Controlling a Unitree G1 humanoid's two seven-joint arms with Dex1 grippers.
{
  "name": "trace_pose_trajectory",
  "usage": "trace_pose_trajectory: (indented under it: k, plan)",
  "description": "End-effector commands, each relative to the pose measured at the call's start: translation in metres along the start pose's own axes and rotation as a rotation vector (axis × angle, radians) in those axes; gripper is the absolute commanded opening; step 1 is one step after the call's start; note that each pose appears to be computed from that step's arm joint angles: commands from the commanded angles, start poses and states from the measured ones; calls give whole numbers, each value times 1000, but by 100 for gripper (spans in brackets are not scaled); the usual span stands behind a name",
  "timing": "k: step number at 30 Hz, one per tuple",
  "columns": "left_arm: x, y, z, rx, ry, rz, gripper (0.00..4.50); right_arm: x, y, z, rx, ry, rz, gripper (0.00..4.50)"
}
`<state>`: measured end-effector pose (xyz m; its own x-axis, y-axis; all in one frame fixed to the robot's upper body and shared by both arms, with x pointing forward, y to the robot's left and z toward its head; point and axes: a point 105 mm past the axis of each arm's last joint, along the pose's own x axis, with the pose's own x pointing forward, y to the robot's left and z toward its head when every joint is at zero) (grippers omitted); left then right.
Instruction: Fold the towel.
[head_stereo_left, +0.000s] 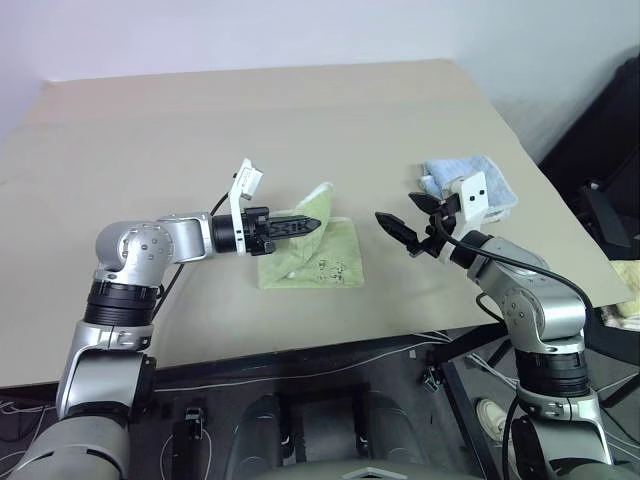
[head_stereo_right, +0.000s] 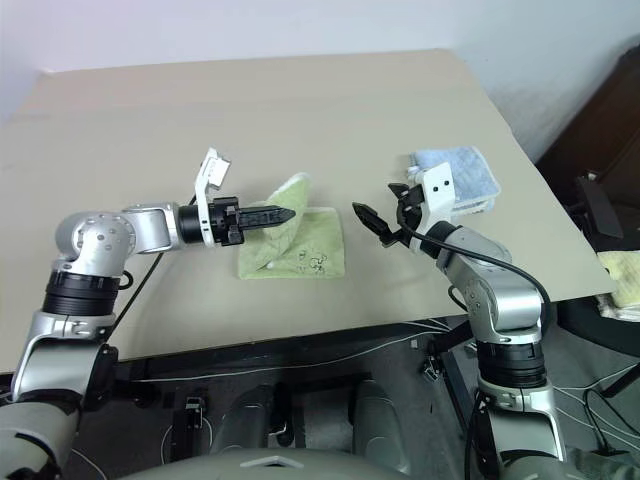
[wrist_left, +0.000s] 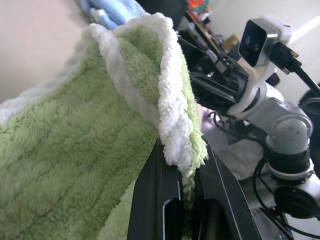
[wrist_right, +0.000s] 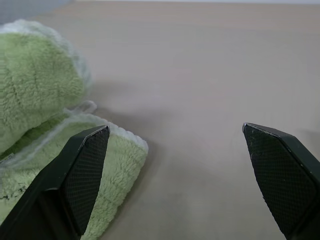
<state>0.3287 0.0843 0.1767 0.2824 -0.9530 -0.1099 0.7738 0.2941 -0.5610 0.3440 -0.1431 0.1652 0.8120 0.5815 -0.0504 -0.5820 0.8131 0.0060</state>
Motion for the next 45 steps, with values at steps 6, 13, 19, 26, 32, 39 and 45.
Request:
trace_pose_trajectory:
  k: [6,13,19,26,32,39,45]
  plan:
    - [6,-5,0,70,-3,-19,1,-4,2,15,-24,-50,-7,450]
    - [7,-3,-1,74,23,-26,1,-4,-4,16,-31,-45,-32,450]
    - [11,-5,-4,65,38,-50,85,-4,-7,16,-24,-54,-53,450]
    - [12,-6,-5,110,59,-52,323,-4,-4,11,-21,-46,-52,450]
    - [3,-15,10,174,-9,-92,446,-5,-9,15,-2,-57,-60,450]
    - [-36,-4,39,357,-139,30,446,-2,19,24,107,-63,79,450]
    - [-59,-11,43,359,-182,17,325,11,56,47,173,-145,228,259]
